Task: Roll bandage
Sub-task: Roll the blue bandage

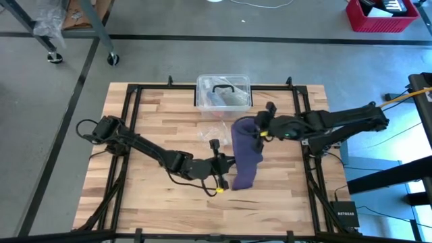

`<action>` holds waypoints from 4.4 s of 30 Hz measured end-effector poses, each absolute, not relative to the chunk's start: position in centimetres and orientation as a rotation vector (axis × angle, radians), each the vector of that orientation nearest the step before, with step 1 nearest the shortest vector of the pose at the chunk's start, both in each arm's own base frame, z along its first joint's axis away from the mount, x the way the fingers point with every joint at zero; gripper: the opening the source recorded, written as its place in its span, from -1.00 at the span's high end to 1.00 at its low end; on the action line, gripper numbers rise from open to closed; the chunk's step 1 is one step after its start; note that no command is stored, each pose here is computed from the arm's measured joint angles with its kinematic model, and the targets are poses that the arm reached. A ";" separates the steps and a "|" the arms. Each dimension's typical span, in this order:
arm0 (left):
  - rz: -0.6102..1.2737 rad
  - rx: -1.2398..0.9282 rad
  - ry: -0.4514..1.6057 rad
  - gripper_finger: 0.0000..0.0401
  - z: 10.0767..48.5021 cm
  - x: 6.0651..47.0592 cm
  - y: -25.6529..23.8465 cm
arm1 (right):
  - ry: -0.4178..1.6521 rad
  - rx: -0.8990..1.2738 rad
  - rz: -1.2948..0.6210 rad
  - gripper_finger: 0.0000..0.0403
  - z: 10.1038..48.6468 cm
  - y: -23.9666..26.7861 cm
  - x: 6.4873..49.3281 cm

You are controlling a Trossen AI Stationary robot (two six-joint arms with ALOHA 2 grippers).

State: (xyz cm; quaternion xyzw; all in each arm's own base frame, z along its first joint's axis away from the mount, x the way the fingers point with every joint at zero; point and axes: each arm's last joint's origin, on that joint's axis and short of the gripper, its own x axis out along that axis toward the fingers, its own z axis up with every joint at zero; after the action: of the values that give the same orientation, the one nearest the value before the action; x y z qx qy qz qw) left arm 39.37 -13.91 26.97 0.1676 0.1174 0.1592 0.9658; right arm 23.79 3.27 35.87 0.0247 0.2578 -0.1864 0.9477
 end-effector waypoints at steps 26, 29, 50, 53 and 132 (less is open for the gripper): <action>0.409 0.171 0.465 1.00 24.3 38.9 -11.6 | 0.787 0.048 -0.267 -0.30 32.2 3.0 25.0; 0.412 0.169 0.464 1.00 24.3 38.9 -11.5 | 0.763 0.071 -0.270 -0.30 32.5 3.0 25.0; 0.383 0.189 0.430 1.00 24.9 38.7 -12.4 | 0.965 0.093 -0.054 -0.30 27.5 8.2 20.3; 0.369 0.204 0.406 0.98 25.4 38.6 -12.8 | 0.821 0.072 -0.093 -0.30 24.4 9.2 19.6; -0.297 -0.012 0.383 0.95 29.2 36.0 -16.7 | 0.643 -0.113 -0.372 -0.23 37.0 2.9 19.7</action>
State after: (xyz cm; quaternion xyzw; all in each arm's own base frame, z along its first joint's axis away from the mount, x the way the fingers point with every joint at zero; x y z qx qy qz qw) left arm 36.03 -16.67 29.24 -0.0058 0.1898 -0.1472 0.9707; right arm 19.69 2.89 37.04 -0.0553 0.3138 -0.1816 0.9303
